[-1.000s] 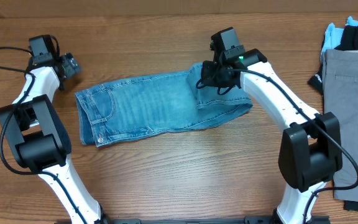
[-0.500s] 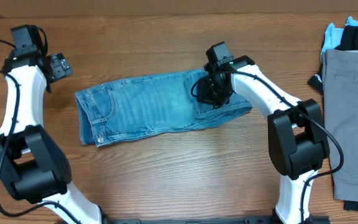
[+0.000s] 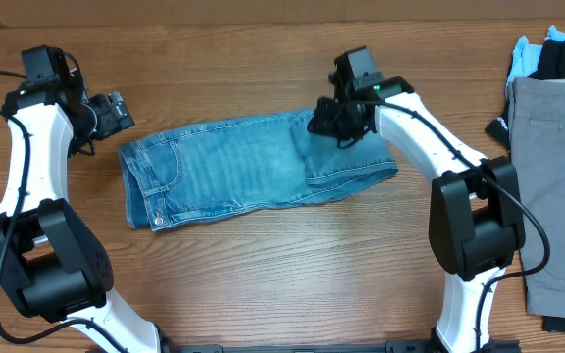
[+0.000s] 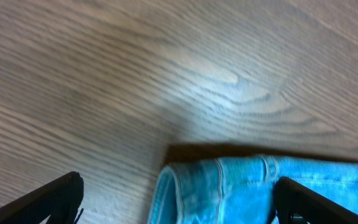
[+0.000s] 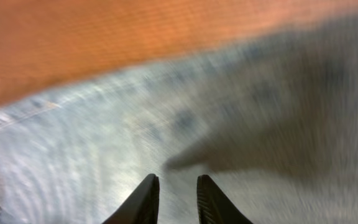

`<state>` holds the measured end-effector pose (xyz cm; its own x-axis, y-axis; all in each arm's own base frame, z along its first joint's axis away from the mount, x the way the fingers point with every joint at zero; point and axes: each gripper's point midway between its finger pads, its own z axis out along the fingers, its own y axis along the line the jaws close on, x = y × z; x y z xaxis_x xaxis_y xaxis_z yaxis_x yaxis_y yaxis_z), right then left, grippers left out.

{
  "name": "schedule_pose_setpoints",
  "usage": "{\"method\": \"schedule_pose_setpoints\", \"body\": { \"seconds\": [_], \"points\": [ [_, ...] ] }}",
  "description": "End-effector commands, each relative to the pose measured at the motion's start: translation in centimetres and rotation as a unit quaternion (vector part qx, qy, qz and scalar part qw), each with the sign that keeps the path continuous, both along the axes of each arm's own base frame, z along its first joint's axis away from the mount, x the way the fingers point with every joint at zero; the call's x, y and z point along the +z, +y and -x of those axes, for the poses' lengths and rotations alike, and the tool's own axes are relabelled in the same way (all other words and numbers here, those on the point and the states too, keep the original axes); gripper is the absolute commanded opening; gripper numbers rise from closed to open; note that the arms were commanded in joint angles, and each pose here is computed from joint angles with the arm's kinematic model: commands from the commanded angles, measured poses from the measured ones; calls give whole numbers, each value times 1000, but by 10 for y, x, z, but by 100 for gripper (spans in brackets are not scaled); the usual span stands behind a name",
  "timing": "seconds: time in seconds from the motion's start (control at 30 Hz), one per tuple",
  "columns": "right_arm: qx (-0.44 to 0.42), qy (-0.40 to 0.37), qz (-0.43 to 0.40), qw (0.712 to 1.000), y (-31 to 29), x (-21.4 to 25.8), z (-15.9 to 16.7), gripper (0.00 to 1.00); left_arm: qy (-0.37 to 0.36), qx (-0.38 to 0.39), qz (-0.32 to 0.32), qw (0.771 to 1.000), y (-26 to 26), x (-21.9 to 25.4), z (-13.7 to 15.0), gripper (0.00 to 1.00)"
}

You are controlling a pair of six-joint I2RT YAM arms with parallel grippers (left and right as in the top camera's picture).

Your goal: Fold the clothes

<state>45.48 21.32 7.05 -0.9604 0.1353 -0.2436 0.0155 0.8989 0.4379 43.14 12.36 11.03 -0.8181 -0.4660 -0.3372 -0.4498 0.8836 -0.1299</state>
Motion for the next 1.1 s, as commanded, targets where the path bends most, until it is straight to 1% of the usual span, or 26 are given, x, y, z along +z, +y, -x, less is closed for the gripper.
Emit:
{"method": "schedule_pose_setpoints", "body": {
  "seconds": [0.0, 0.1, 0.2, 0.33, 0.53, 0.67, 0.7, 0.73, 0.77, 0.87, 1.0, 1.03, 1.07],
  "points": [
    [-5, -47, -14, 999, 2, 35, -16, 25, -4, -16, 13, 1000, -6, 4, 1, 100],
    [-2, -32, -9, 999, 4, 21, -13, 25, -6, -16, 13, 1000, -6, 5, 0, 100],
    [1, -8, -3, 1000, 5, 2, -3, 25, -6, -16, 13, 1000, -6, 5, 1, 100],
    [22, 28, -26, 999, 19, -19, 12, 25, -6, -16, 13, 1000, -6, 5, 0, 100],
    [47, 43, -54, 997, 42, -50, 14, 28, -6, -16, 13, 1000, -6, 5, 1, 100],
    [37, 45, -38, 998, 37, -74, 8, 29, -3, -16, 14, 1000, -6, 4, 2, 100],
    [25, 38, -20, 999, 28, -77, 2, 31, -1, -16, 14, 1000, -6, 4, 3, 100],
    [15, 32, -6, 999, 20, -79, -2, 40, 0, -16, 15, 1000, -7, 4, 3, 100],
    [9, 26, 8, 1000, 13, -78, -6, 45, 1, -16, 15, 1000, -7, 4, 3, 100],
    [14, 10, 25, 1000, 1, -66, -12, 47, 1, -16, 16, 1000, -7, 4, 4, 100],
    [20, -29, 25, 999, -5, -18, -19, 49, 1, -16, 16, 1000, -7, 4, 4, 100],
    [23, -37, 25, 999, -5, -5, -19, 52, 1, -16, 17, 1000, -7, 4, 4, 100],
    [26, -43, 24, 998, -6, 7, -17, 59, 1, -16, 17, 1000, -7, 4, 4, 100]
  ]
}}
